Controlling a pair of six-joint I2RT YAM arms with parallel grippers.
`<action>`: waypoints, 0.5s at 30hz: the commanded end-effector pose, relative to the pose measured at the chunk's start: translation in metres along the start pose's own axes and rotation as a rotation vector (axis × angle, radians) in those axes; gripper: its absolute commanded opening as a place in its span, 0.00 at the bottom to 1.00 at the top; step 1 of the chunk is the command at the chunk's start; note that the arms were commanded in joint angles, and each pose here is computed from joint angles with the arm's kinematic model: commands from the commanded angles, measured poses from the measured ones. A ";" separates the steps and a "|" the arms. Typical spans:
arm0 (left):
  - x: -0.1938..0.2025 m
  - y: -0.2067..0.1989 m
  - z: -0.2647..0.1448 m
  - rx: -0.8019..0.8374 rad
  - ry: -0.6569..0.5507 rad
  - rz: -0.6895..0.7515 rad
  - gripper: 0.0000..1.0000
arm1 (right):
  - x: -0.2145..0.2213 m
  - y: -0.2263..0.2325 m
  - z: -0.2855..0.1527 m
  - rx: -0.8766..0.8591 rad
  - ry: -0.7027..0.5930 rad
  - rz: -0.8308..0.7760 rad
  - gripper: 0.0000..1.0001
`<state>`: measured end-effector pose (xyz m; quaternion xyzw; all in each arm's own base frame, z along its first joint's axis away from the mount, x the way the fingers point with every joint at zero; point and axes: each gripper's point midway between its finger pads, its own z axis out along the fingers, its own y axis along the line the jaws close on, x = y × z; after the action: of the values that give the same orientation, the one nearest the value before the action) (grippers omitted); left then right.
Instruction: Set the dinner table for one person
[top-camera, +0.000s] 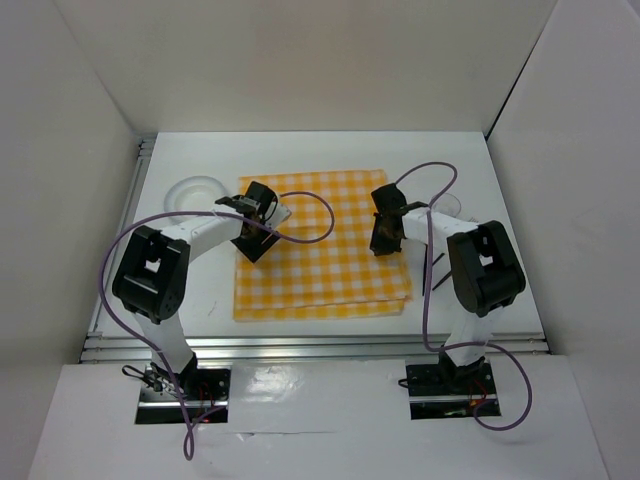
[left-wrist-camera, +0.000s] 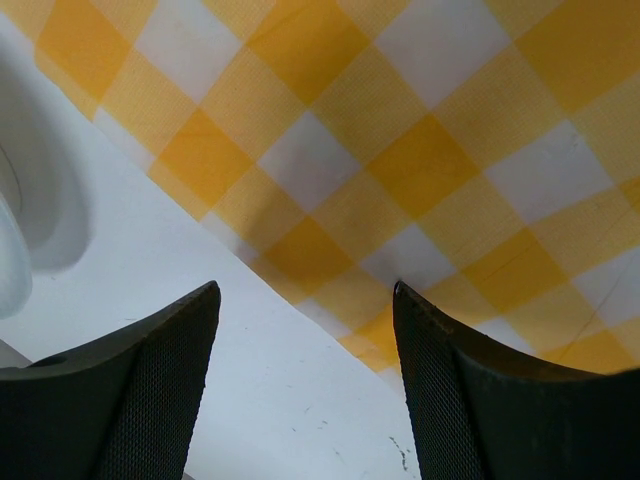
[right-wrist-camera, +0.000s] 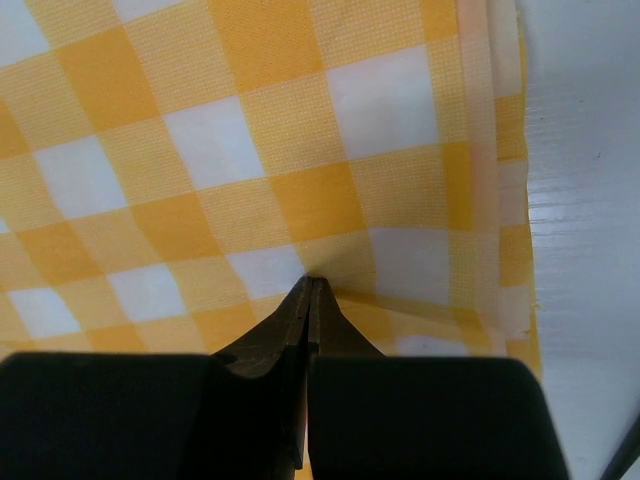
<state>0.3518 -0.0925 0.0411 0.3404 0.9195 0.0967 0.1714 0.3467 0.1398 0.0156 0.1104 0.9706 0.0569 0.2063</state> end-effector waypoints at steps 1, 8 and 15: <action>-0.001 0.005 0.003 -0.028 -0.006 -0.045 0.76 | -0.012 0.012 -0.010 -0.055 -0.057 0.040 0.00; -0.011 0.012 0.000 -0.049 -0.033 -0.043 0.76 | -0.002 0.013 -0.008 -0.062 -0.014 0.057 0.00; -0.024 0.025 -0.026 -0.030 -0.135 -0.134 0.79 | -0.012 0.025 -0.031 -0.119 -0.070 0.089 0.00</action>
<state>0.3597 -0.0836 0.0435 0.3135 0.9260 0.1017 0.1840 0.3374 0.1474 0.0191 0.1389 0.9659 0.0870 0.2004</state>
